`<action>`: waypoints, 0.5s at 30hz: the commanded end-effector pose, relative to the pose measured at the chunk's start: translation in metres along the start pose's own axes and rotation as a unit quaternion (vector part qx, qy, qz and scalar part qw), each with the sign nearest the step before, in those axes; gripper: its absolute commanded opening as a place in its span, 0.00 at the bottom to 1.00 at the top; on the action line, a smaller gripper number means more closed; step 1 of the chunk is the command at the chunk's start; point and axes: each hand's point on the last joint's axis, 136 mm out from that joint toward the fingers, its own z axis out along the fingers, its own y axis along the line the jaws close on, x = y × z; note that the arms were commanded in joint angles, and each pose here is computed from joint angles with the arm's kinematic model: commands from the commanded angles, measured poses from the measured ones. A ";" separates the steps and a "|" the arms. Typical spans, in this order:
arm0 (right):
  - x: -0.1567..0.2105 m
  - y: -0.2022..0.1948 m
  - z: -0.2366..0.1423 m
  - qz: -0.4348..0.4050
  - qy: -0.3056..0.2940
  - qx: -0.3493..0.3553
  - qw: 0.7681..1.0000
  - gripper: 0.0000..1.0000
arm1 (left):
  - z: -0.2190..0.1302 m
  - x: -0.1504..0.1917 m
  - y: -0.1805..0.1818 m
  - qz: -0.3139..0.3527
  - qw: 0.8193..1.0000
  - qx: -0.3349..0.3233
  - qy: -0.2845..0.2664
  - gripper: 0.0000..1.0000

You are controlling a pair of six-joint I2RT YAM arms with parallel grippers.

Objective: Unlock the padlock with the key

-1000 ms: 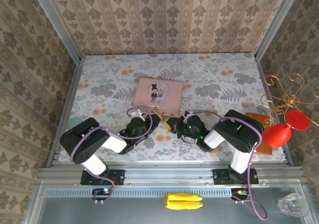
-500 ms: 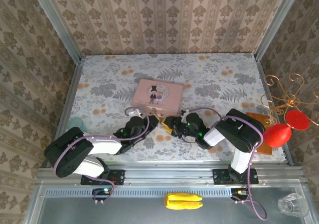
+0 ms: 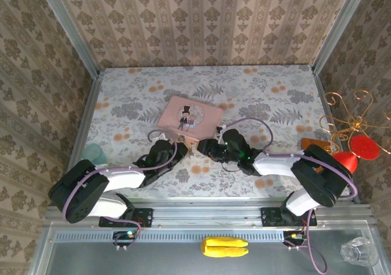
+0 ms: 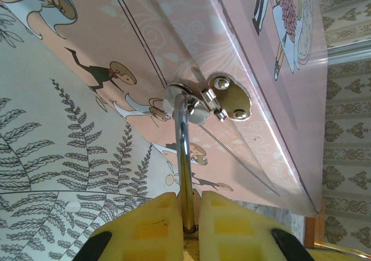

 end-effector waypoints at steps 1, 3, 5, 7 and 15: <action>0.003 -0.020 -0.015 -0.127 -0.009 0.100 0.987 0.45 | -0.004 -0.014 -0.034 0.011 0.999 0.049 -0.014 0.00; -0.002 -0.013 -0.025 -0.163 -0.027 0.109 0.980 0.45 | -0.005 -0.015 -0.033 0.002 0.999 0.047 -0.017 0.00; -0.001 -0.009 -0.028 -0.208 -0.033 0.119 0.970 0.45 | -0.006 -0.015 -0.032 -0.003 0.999 0.048 -0.016 0.00; 0.010 0.006 -0.025 -0.278 -0.033 0.094 0.955 0.45 | -0.007 -0.015 -0.033 -0.011 0.999 0.050 -0.016 0.00; 0.043 0.035 -0.023 -0.478 -0.078 0.011 0.875 0.47 | -0.012 -0.010 -0.033 -0.026 0.998 0.050 -0.005 0.00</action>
